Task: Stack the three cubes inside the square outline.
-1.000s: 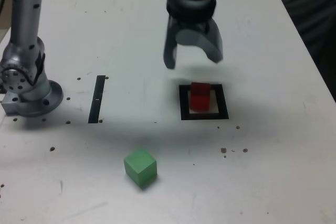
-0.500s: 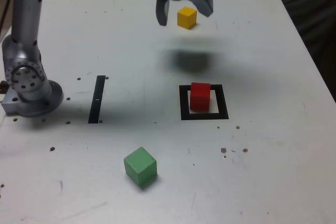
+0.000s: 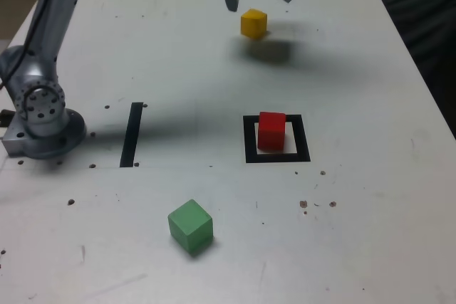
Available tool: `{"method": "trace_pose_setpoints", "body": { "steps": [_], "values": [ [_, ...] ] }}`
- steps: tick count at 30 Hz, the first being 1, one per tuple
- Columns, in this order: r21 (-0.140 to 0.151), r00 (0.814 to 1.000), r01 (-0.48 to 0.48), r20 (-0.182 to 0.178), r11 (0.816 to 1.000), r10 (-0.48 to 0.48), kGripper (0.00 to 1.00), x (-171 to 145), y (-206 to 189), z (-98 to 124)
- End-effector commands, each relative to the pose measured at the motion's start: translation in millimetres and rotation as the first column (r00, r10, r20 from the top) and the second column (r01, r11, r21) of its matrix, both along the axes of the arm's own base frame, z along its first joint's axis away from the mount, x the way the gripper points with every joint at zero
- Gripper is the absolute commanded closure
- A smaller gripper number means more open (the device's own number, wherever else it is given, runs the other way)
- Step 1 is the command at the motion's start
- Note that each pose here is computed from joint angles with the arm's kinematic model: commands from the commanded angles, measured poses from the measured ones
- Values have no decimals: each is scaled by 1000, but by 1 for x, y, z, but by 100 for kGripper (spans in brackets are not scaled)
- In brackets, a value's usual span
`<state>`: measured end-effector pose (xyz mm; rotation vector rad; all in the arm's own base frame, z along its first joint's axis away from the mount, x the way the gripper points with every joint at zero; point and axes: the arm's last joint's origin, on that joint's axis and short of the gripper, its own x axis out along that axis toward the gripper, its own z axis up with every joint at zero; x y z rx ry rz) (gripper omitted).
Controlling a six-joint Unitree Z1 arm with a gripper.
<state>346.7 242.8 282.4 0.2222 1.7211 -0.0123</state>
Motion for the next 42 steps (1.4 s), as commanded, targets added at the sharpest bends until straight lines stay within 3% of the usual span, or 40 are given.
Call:
{"method": "trace_pose_setpoints", "body": {
  "steps": [1,5,11,13,17,22,35,42],
  "values": [
    [-5,1000,6,-11,1000,-6,1,2,11,-6],
    [-5,999,29,-19,1000,-29,1,3,33,-13],
    [24,989,140,-41,990,-139,1,6,49,-15],
    [23,979,199,-56,980,-197,1,5,50,-13],
    [-4,944,318,-91,948,-317,1,3,48,-12],
    [-32,914,389,-115,921,-390,1,0,47,-14],
    [-27,907,400,-128,916,-400,1,8,45,-29],
    [-47,909,386,-149,921,-388,2,14,44,-50]
  ]
}}
